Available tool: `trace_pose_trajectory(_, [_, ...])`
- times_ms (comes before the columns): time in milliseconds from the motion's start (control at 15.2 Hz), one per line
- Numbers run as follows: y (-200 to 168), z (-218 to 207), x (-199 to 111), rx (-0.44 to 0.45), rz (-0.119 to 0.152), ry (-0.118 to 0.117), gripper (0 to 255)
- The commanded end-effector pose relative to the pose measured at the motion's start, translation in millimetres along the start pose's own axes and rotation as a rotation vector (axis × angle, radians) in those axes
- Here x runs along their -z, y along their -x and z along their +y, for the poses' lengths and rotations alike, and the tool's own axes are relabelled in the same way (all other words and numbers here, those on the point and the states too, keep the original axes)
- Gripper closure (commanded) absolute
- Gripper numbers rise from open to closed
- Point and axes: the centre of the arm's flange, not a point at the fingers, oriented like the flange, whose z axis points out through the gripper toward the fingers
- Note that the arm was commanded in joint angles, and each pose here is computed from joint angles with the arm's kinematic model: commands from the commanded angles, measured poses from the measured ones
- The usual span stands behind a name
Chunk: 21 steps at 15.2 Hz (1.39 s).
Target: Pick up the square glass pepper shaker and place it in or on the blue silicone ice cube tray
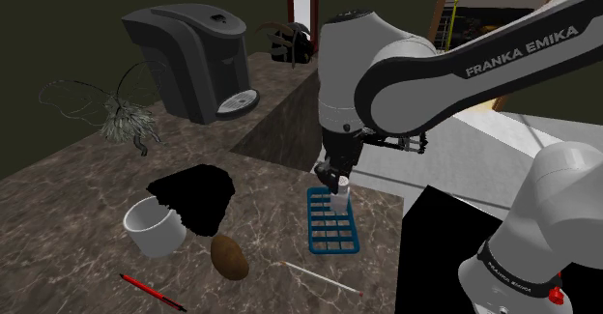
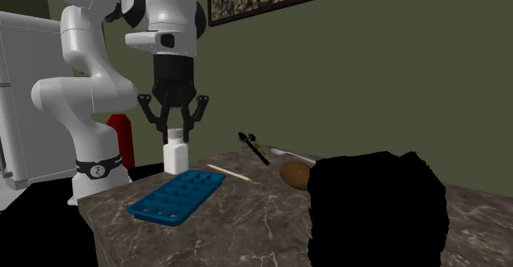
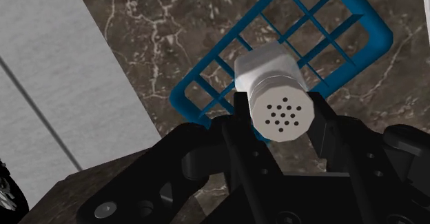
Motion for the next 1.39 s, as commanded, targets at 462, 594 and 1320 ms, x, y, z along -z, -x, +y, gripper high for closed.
trace_pose_trajectory(462, [0,-2,-23,0.0,0.0,0.0,255])
trace_pose_trajectory(594, [0,-2,-23,0.0,0.0,0.0,255])
trace_pose_trajectory(1320, [0,-2,27,0.0,0.0,0.0,0])
